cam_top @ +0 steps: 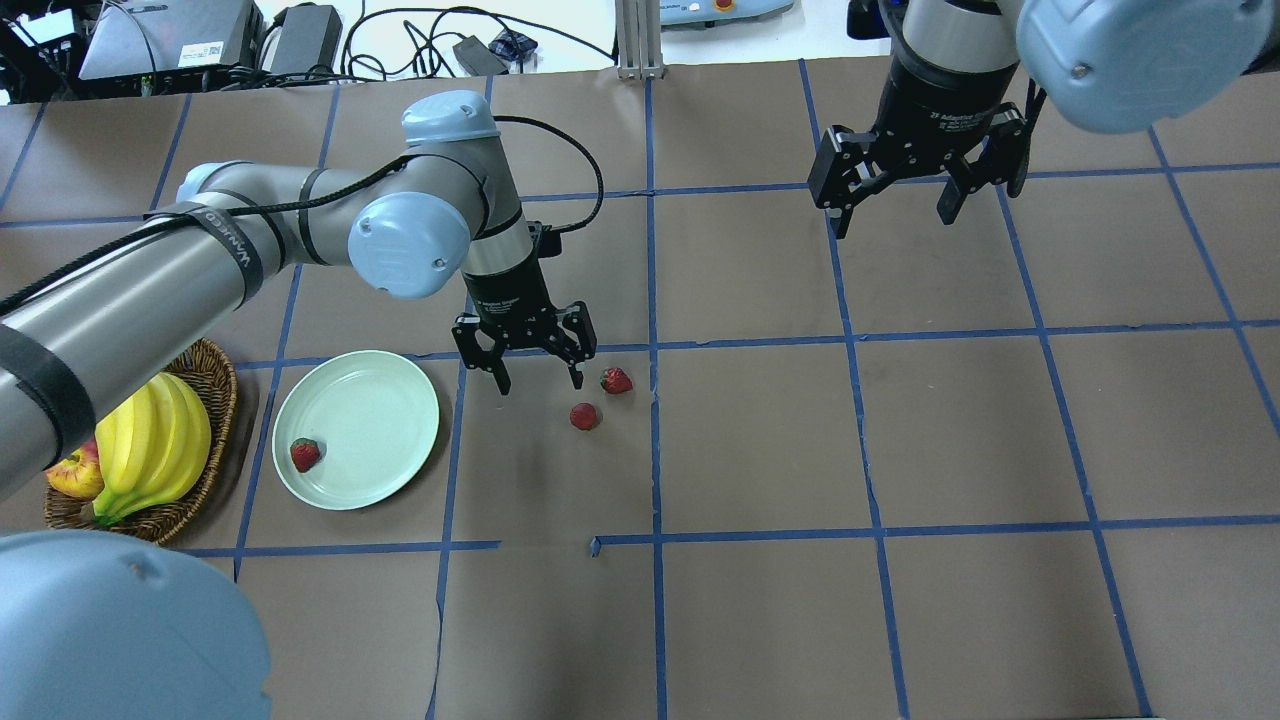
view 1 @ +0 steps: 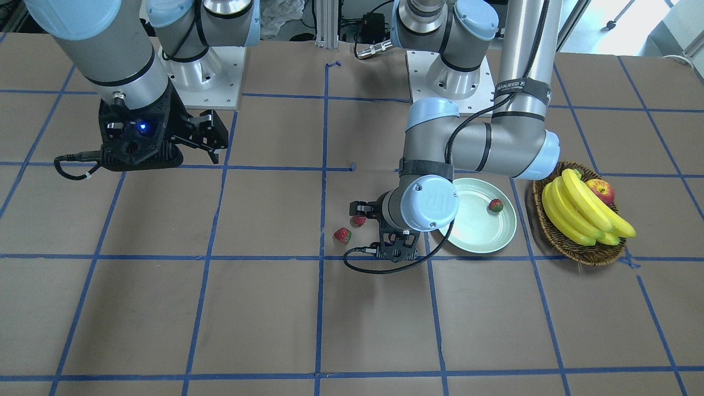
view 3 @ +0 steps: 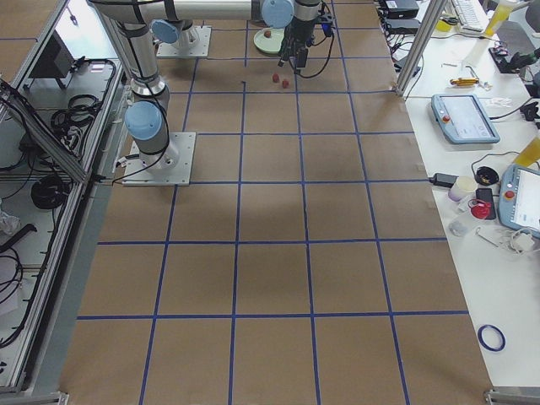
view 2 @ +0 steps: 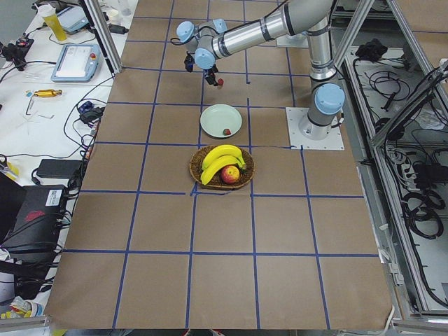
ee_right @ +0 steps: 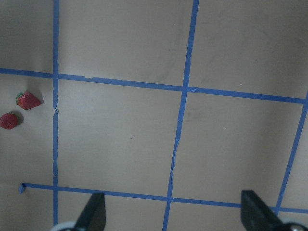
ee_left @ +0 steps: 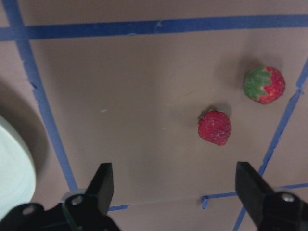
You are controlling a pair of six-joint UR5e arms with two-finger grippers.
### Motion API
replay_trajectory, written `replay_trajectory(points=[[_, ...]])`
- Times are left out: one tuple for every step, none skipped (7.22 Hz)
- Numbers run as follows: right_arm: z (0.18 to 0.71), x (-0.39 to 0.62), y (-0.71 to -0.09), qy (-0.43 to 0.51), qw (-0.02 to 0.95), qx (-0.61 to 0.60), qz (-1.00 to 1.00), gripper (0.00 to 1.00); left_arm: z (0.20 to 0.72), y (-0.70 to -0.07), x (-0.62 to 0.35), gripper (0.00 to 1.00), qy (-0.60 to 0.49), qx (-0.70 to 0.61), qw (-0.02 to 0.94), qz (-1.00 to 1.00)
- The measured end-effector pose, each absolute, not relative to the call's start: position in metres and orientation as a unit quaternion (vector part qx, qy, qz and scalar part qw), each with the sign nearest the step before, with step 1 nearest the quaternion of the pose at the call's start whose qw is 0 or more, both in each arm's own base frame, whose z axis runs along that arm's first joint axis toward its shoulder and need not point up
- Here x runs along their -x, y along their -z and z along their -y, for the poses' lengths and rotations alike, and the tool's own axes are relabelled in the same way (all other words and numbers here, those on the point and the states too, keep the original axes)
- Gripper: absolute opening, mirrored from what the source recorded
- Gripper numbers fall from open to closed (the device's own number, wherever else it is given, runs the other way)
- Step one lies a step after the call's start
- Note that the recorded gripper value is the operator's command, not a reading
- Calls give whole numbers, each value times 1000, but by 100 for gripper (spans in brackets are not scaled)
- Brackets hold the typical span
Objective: Collect all strawberries into plate
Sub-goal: 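Reach the left gripper to the next strawberry and grasp it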
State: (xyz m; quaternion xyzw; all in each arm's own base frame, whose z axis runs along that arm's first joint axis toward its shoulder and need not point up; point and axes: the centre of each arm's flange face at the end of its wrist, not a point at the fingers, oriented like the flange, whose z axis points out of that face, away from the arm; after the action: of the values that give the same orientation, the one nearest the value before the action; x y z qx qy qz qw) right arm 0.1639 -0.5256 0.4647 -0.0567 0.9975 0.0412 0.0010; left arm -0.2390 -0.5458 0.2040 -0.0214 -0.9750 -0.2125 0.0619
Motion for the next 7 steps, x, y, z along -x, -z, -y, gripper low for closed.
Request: replay_trajectory(points=[[526,-164,-464,-42,1,57,-998,100,547,-191,247,91,211,27,66,975],[525,-164,-464,-42,1,57,-998,100,547,-179,255,88,212,32,71,974],[525,-164,-464,-42,2,57,-998,100,546,-172,261,80,215,34,74,973],[525,-164,-464,-42,2,57,-998,100,544,-168,264,68,219,35,75,972],[525,-164,-464,-42,2,57,-998,100,541,-165,266,54,223,38,75,971],[525,-164,-464,-42,2,57,-998,100,538,-163,267,32,225,39,74,971],[525,-165,-464,-42,2,57,-997,100,537,-162,268,0,226,40,74,971]])
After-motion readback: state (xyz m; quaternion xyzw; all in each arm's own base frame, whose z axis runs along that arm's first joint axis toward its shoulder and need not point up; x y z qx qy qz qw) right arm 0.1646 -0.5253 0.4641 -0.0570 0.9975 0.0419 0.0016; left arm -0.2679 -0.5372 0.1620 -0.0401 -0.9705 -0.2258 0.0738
